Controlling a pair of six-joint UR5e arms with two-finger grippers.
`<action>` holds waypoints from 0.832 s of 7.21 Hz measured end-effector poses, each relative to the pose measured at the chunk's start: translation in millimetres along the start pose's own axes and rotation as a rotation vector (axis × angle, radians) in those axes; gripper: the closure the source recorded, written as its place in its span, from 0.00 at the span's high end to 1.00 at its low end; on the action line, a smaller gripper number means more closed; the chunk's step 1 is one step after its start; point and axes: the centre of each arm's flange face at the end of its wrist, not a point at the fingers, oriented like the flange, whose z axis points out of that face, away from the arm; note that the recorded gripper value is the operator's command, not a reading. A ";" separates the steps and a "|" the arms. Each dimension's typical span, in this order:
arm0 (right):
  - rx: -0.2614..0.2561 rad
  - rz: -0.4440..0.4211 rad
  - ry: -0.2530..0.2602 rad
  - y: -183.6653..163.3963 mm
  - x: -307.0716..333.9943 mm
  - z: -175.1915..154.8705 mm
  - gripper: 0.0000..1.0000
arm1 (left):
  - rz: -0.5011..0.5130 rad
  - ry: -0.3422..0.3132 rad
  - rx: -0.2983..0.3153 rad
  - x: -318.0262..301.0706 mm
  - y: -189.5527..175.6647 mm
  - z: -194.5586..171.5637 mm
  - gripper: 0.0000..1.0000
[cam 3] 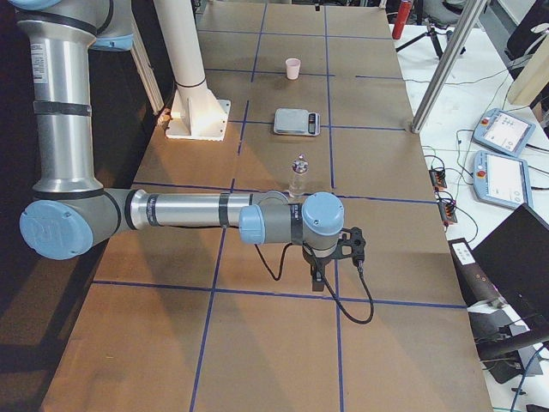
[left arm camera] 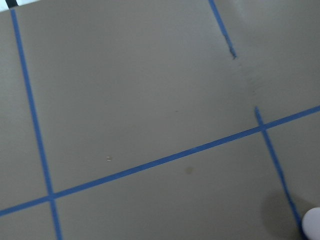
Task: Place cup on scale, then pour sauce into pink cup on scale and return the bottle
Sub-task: 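Move the left gripper toward the pink paper cup, then grasp the pink paper cup with the left gripper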
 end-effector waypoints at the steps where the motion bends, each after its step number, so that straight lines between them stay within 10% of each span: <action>1: 0.003 -0.003 0.000 -0.3 -1.5 -1.3 1.00 | -0.080 0.010 -0.016 29.8 7.9 24.5 1.00; 6: 0.021 -0.032 0.006 -5.6 -12.3 -9.8 1.00 | -0.314 -0.041 -0.127 129.0 64.9 126.0 1.00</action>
